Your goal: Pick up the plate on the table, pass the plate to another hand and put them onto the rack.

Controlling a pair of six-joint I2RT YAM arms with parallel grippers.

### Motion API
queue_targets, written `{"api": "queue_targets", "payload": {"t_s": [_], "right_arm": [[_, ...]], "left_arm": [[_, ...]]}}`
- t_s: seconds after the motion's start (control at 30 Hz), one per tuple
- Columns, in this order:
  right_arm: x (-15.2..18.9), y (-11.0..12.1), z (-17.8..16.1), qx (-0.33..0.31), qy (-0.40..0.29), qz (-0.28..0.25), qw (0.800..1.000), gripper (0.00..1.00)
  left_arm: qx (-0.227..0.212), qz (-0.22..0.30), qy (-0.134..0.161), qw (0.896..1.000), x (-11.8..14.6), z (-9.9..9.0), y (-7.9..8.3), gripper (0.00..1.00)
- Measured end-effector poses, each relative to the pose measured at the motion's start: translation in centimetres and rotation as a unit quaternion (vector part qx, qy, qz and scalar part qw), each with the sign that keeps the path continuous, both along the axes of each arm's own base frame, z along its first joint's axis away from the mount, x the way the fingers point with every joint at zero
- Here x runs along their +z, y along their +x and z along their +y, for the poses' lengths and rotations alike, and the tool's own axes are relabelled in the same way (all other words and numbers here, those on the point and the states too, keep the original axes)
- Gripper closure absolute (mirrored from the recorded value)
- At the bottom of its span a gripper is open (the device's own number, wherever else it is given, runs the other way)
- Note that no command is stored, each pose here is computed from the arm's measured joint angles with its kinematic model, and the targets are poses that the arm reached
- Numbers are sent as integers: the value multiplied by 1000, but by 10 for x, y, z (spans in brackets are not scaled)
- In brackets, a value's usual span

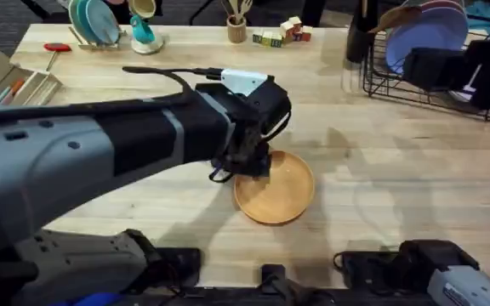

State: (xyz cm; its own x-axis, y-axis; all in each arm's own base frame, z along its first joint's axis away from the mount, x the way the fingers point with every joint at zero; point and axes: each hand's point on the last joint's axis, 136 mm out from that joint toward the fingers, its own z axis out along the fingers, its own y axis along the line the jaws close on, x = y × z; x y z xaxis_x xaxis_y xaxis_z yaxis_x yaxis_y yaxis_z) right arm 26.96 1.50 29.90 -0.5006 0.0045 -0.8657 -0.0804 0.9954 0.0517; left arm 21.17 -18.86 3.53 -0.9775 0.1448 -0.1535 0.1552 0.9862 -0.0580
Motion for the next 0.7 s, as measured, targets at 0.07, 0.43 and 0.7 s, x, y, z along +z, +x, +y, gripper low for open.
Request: {"api": "queue_targets", "payload": {"t_s": [0.07, 0.43, 0.7], "right_arm": [[-2, 1, 0, 0, 0, 4, 1000, 10], [-19, 13, 0, 0, 1, 37, 999, 9], [-19, 13, 0, 0, 1, 37, 999, 10]], "left_arm": [[1, 1, -3, 1000, 0, -1, 0, 686], [3, 18, -27, 999, 4, -11, -4, 952], [-9, 21, -34, 999, 14, -24, 4, 959]]}}
